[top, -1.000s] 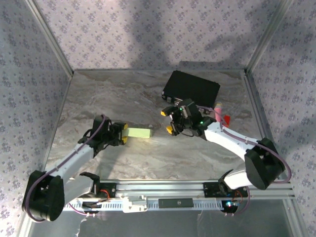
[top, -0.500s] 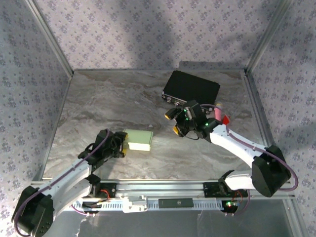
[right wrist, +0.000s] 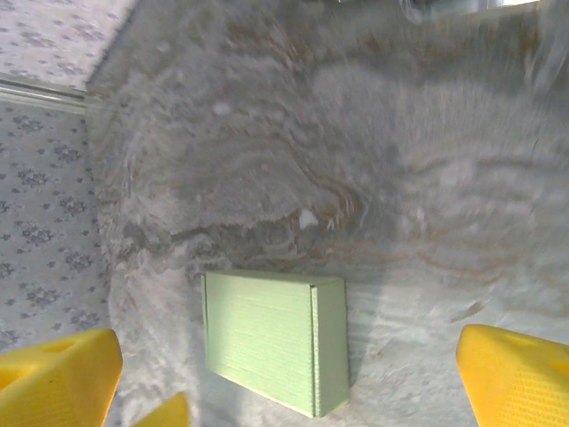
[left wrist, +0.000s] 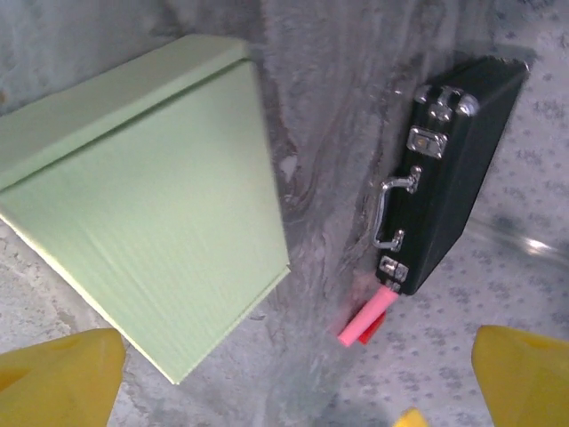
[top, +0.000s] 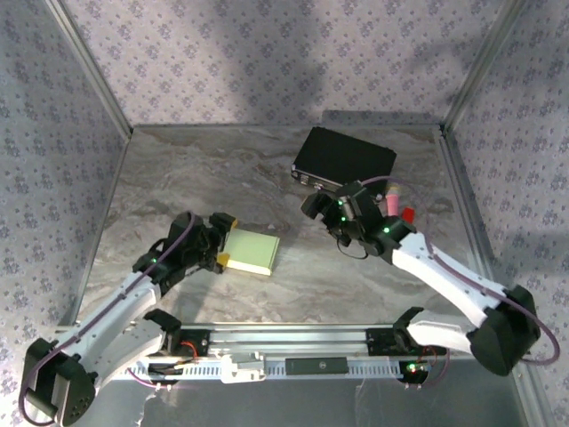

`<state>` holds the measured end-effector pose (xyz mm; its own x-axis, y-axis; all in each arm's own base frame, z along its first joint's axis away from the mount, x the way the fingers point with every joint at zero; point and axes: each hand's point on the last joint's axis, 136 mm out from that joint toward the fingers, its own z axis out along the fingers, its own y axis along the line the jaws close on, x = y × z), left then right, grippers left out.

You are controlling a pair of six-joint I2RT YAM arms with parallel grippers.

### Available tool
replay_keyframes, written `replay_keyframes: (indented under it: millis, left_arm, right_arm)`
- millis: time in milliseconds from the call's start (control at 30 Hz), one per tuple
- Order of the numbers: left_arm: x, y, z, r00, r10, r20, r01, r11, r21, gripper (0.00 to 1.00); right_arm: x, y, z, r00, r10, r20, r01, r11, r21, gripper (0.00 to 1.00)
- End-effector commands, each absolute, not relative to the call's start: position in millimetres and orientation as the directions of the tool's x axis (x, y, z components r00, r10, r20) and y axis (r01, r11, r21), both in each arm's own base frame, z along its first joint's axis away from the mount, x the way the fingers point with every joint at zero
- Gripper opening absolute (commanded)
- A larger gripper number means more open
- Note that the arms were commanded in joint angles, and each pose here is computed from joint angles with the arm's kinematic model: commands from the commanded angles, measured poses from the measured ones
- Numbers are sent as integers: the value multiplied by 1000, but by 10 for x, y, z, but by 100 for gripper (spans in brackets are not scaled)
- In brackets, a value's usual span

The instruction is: Fold the paper box

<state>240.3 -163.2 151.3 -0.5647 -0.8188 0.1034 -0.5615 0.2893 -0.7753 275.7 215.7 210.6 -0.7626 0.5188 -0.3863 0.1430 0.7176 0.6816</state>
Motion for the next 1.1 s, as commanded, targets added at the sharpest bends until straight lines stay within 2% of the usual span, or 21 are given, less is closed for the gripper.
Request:
replay_keyframes:
  millis: [0, 67, 100, 200, 300, 367, 433, 533, 633, 700, 800, 967, 1067]
  left_arm:
    - [2411, -1562, 1830, -692, -707, -144, -404, 545, -735, 100]
    - [2549, -1630, 2211, -743, -545, -389, -135, 691, -710, 100]
    - [2589, -1548, 2271, -729, -508, -460, -107, 748, -655, 100]
    - [2720, -1114, 2265, -647, -460, -608, -191, 870, -455, 100]
    - [2768, -496, 2238, -504, -478, -719, -395, 868, -300, 100]
    - [2804, -215, 2328, -396, -374, -838, -426, 884, -193, 100]
    - [2804, -37, 2314, -321, -291, -902, -435, 891, -132, 100]
    - [2839, 67, 2258, -258, -173, -951, -366, 928, -70, 100]
    - [2892, 181, 2112, -248, -116, -962, -343, 939, -25, 100]
    - [2986, 218, 1961, -246, -97, -964, -315, 949, -15, 100]
    - [3090, 283, 1649, -287, -95, -953, -305, 952, -3, 100]
    - [3284, 310, 1236, -336, -111, -935, -279, 960, -14, 100]
    - [3414, 262, 1204, -346, -76, -935, -237, 972, 9, 100]
  right_arm:
    - [2722, 1443, 2374, -640, 366, -675, 125, 917, 379, 99]
    - [2613, 1016, 2530, -544, 319, -776, 204, 947, 247, 99]
    - [2569, 872, 2594, -502, 280, -818, 205, 958, 202, 99]
    - [2439, 399, 2692, -361, 257, -897, 312, 939, 144, 99]
    - [2438, 129, 2650, -255, 157, -954, 347, 936, 62, 99]
    - [2457, 14, 2569, -203, 106, -973, 354, 935, 27, 99]
    - [2494, -105, 2380, -186, 29, -982, 371, 928, -43, 99]
    - [2559, -272, 2015, -215, 9, -977, 393, 916, -78, 99]
    - [2633, -430, 1640, -244, 77, -967, 408, 912, -31, 99]
    - [2691, -503, 1490, -216, 124, -969, 415, 910, 24, 99]
    - [2786, -556, 1387, -197, 164, -967, 407, 910, 72, 99]
    - [3030, -477, 1256, -243, 133, -961, 351, 936, 41, 99]
    - [3197, -379, 1258, -253, 90, -963, 289, 957, 14, 99]
